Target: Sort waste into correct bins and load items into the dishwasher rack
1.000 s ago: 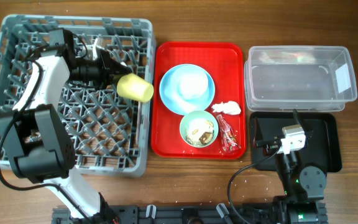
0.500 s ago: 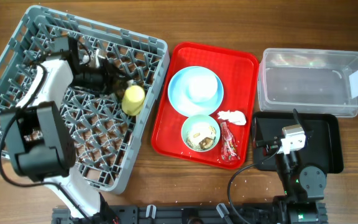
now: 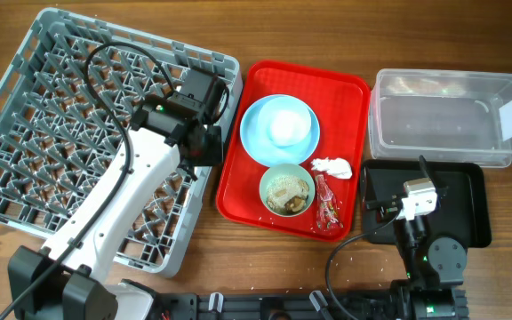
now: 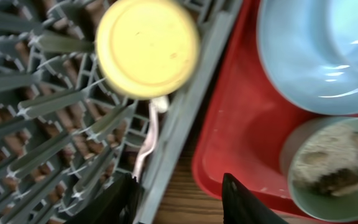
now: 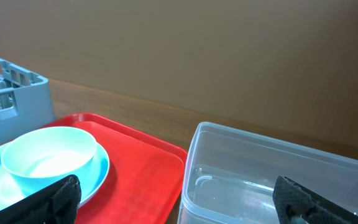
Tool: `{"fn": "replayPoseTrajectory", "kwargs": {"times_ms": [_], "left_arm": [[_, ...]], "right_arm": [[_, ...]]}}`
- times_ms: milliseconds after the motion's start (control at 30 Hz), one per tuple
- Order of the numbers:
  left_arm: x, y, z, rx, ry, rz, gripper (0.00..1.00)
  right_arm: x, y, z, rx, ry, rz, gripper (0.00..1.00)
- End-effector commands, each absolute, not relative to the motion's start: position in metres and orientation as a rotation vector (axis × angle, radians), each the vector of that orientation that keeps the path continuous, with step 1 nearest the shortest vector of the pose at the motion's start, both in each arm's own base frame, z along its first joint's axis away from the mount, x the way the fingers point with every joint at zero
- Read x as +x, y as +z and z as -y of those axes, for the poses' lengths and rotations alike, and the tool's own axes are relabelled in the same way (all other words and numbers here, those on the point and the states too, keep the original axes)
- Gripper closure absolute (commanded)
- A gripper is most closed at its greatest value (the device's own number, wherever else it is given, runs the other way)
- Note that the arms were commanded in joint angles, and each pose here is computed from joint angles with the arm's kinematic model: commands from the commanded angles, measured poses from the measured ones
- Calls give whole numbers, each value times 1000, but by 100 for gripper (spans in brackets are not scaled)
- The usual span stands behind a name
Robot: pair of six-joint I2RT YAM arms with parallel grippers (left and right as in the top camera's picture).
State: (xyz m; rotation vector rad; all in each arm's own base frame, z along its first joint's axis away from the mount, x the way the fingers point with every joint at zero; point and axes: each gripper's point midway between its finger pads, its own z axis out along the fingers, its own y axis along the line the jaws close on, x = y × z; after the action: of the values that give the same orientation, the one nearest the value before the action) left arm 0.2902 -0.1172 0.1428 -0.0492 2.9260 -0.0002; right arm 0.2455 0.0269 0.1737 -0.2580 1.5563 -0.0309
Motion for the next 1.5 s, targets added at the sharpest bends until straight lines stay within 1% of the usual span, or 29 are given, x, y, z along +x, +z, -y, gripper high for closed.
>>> {"fn": "replayPoseTrajectory", "kwargs": {"times_ms": [0, 100, 167, 200, 233, 300, 333, 433, 567, 633, 667, 700, 733, 833, 900, 933, 967, 1000, 1067, 1100, 1167, 1267, 1333, 1367, 1400, 1433, 1467], "left_arm": [[280, 118, 100, -120, 128, -2954, 57], [265, 84, 105, -112, 69, -3013, 59], [255, 62, 100, -110, 87, -3036, 59], [253, 59, 99, -105, 90, -3038, 60], [255, 58, 100, -106, 85, -3031, 64], [265, 59, 105, -108, 53, -2991, 68], [275, 61, 109, -110, 21, -2951, 73], [298, 67, 120, -116, -49, -2856, 74], [314, 72, 127, -161, -101, -2787, 75], [325, 76, 128, -235, -136, -2739, 80], [331, 78, 129, -248, -155, -2712, 89], [334, 80, 131, -248, -163, -2700, 95], [337, 80, 132, -247, -169, -2690, 96], [344, 84, 123, -265, -102, -2648, 96], [346, 85, 118, -257, -63, -2633, 94], [346, 85, 117, -258, -55, -2631, 85], [346, 84, 117, -258, -55, -2632, 79], [346, 85, 116, -260, -50, -2629, 77], [351, 88, 116, -265, -54, -2601, 83], [354, 92, 117, -250, -59, -2589, 83], [359, 111, 116, -242, -61, -2537, 78], [359, 171, 113, -265, -139, -2408, 76], [338, 202, 110, -256, -201, -2374, 63], [325, 204, 108, -245, -214, -2402, 58], [307, 199, 104, -235, -207, -2464, 56], [289, 190, 96, -264, -169, -2532, 61], [264, 178, 76, -392, -82, -2616, 91]], "right_arm": [[245, 176, -27, -258, -30, -1547, 0], [245, 176, -27, -258, -31, -1547, 0], [245, 176, -27, -258, -30, -1547, 0], [245, 176, -27, -258, -30, -1547, 0], [245, 176, -27, -257, -30, -1547, 0], [245, 176, -27, -258, -30, -1547, 0], [245, 176, -27, -258, -30, -1547, 0], [245, 176, -27, -257, -30, -1547, 0], [245, 176, -27, -258, -30, -1547, 0], [245, 176, -27, -257, -30, -1547, 0], [245, 176, -27, -258, -31, -1547, 0], [245, 176, -27, -258, -30, -1547, 0], [245, 176, -27, -258, -30, -1547, 0], [245, 176, -27, -257, -30, -1547, 0], [245, 176, -27, -257, -30, -1547, 0], [245, 176, -27, -258, -30, -1547, 0], [245, 176, -27, -258, -30, -1547, 0], [245, 176, -27, -257, -30, -1547, 0], [245, 176, -27, -257, -30, -1547, 0], [245, 176, -27, -258, -30, -1547, 0], [245, 176, -27, -257, -30, -1547, 0], [245, 176, -27, -258, -30, -1547, 0], [245, 176, -27, -257, -30, -1547, 0], [245, 176, -27, -257, -30, -1547, 0], [245, 176, -27, -257, -30, -1547, 0], [245, 176, -27, -258, -31, -1547, 0], [245, 176, -27, -258, -30, -1547, 0]]}}
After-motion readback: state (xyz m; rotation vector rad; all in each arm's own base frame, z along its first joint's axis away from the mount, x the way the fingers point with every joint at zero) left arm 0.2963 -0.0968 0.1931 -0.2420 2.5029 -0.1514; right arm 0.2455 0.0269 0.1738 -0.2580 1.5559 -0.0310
